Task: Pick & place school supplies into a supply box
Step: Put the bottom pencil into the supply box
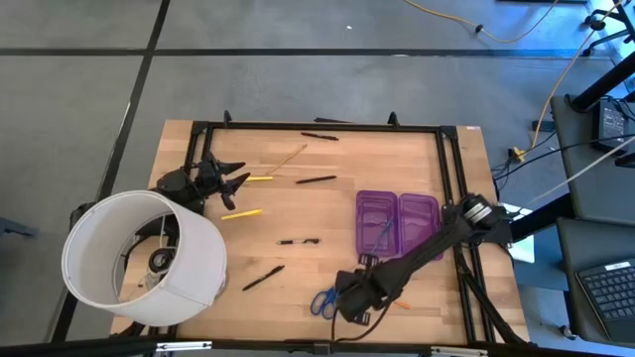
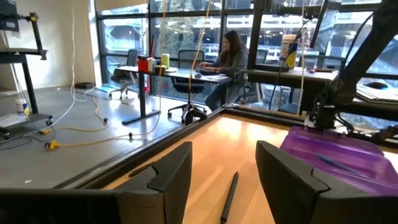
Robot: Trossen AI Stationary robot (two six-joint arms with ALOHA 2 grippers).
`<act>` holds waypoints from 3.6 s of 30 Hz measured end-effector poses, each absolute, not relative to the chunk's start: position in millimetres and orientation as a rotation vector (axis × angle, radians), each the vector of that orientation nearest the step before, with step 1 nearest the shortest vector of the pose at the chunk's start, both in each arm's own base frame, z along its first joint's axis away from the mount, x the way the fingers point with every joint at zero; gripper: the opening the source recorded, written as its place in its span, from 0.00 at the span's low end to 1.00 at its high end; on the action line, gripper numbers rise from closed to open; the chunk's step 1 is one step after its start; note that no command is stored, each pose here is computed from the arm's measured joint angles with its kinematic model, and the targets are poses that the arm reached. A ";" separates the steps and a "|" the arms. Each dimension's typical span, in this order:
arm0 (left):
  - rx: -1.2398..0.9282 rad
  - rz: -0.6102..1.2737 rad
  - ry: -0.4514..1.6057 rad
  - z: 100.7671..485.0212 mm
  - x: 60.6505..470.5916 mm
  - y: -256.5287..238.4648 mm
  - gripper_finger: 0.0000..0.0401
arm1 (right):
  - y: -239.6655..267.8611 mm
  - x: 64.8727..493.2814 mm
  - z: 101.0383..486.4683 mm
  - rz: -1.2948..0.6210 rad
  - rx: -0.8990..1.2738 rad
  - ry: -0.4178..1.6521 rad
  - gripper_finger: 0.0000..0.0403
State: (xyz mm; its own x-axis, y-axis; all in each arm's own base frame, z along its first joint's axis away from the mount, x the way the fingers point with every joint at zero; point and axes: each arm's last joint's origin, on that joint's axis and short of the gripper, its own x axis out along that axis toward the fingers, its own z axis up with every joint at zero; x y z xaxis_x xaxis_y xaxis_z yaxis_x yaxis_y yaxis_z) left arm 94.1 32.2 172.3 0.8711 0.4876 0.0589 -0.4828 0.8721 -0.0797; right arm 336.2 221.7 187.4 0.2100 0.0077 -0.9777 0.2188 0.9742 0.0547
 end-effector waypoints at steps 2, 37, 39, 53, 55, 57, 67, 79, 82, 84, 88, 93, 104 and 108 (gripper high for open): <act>-0.063 0.508 -0.077 172.2 94.1 32.3 0.43 | 223.6 337.6 179.4 -0.159 0.186 1.371 0.33; -0.063 0.508 -0.081 172.6 94.1 32.3 0.43 | 223.1 338.5 138.0 -0.318 0.175 1.449 0.05; -0.063 0.508 -0.081 172.6 94.1 32.3 0.43 | 223.4 339.4 138.0 -0.300 0.156 1.440 0.04; -0.063 0.508 -0.081 172.6 94.1 32.2 0.43 | 223.1 340.5 136.9 -0.298 0.157 1.433 0.20; -0.063 0.508 -0.081 172.6 94.1 32.2 0.43 | 223.1 340.6 136.9 -0.297 0.157 1.431 0.19; -0.063 0.508 -0.081 172.6 94.1 32.3 0.43 | 223.1 340.8 136.9 -0.299 0.153 1.426 0.18; -0.063 0.508 -0.081 172.6 94.1 32.3 0.43 | 221.7 342.4 136.7 -0.295 0.168 1.430 0.11; -0.063 0.508 -0.081 172.6 94.1 32.2 0.43 | 222.6 343.0 147.4 -0.298 0.171 1.482 0.02; -0.063 0.508 -0.081 172.6 94.1 32.2 0.43 | 224.2 345.2 157.2 -0.297 0.170 1.487 0.01; -0.063 0.508 -0.081 172.6 94.1 32.2 0.43 | 224.5 345.7 161.1 -0.298 0.169 1.488 0.01; -0.063 0.508 -0.081 172.6 94.1 32.3 0.43 | 223.4 343.8 157.5 -0.305 0.161 1.497 0.05; -0.063 0.508 -0.081 172.6 94.1 32.3 0.43 | 221.1 340.0 152.2 -0.316 0.141 1.516 0.08; -0.063 0.508 -0.081 172.6 94.1 32.2 0.43 | 220.3 341.5 152.0 -0.345 0.080 1.445 0.33; -0.063 0.508 -0.081 172.6 94.1 32.3 0.43 | 221.7 341.2 152.2 -0.334 0.075 1.442 0.37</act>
State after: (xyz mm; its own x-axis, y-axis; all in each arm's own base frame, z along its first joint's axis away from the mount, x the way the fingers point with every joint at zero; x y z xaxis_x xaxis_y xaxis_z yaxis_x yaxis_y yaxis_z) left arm 94.1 32.3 172.6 0.8707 0.4880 0.0614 -0.4831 0.8719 -0.0800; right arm 341.2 221.7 152.2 0.0906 -0.1794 -0.9796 0.2691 0.9515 -0.1493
